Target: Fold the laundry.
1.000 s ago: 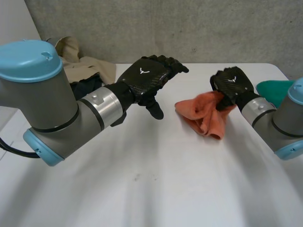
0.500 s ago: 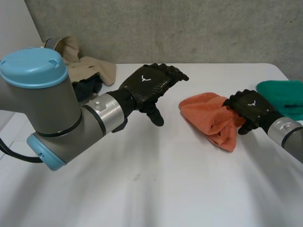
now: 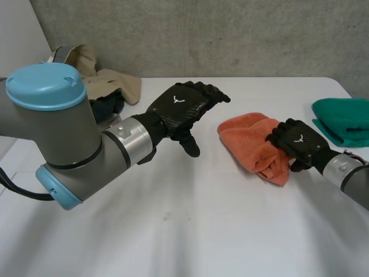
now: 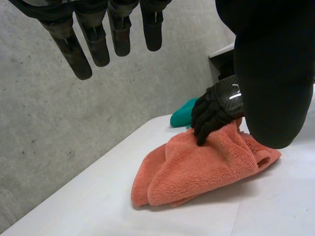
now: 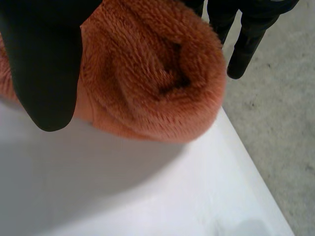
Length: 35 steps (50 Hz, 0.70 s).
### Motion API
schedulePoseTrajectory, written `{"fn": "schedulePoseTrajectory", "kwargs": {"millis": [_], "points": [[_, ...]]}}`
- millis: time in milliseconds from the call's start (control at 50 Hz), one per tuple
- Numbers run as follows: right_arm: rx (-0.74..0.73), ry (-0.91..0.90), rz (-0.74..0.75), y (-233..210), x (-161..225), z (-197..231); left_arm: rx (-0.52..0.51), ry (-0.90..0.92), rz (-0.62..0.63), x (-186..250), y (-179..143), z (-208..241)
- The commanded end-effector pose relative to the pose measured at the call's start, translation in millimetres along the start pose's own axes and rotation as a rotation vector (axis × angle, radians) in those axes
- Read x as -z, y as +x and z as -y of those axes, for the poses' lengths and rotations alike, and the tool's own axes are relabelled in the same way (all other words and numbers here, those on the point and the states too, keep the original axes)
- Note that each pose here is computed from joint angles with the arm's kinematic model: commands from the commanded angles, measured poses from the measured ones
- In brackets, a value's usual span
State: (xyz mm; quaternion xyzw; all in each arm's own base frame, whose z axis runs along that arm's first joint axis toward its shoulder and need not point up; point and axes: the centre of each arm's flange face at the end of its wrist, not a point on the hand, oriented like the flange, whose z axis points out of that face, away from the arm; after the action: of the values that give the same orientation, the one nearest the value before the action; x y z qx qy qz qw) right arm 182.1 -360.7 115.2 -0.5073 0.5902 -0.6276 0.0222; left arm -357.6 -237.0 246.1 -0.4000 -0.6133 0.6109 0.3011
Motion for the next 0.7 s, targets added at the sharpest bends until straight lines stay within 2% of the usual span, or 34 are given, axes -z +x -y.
{"fn": "schedulePoseTrajectory", "kwargs": {"millis": [20, 160, 240, 340, 400, 440, 520, 560, 640, 700], "points": [[0.067, 0.05, -0.022, -10, -18, 6, 0.001, -0.001, 0.0, 0, 0, 0], [0.14, 0.105, -0.114, 13, -38, 24, 0.001, -0.001, 0.0, 0, 0, 0], [0.116, 0.163, -0.24, 57, -51, 46, -0.004, 0.008, 0.002, 0, -1, 3], [0.011, 0.349, -0.478, 133, -52, 85, -0.009, 0.022, 0.004, 1, 0, 8], [-0.022, 0.435, -0.584, 169, -46, 84, -0.01, 0.024, 0.003, 2, 0, 9], [-0.035, 0.459, -0.667, 201, -33, 60, -0.014, 0.032, 0.003, 3, 1, 13], [-0.041, 0.423, -0.723, 228, -19, 4, -0.016, 0.036, 0.003, 5, 2, 16], [-0.04, 0.406, -0.724, 232, -18, -16, -0.017, 0.035, 0.001, 5, 3, 15], [-0.091, 0.321, -0.652, 221, -16, -93, -0.014, 0.024, -0.005, 6, 6, 12], [-0.131, 0.287, -0.604, 211, -9, -130, -0.011, 0.018, -0.012, 6, 9, 10]]}}
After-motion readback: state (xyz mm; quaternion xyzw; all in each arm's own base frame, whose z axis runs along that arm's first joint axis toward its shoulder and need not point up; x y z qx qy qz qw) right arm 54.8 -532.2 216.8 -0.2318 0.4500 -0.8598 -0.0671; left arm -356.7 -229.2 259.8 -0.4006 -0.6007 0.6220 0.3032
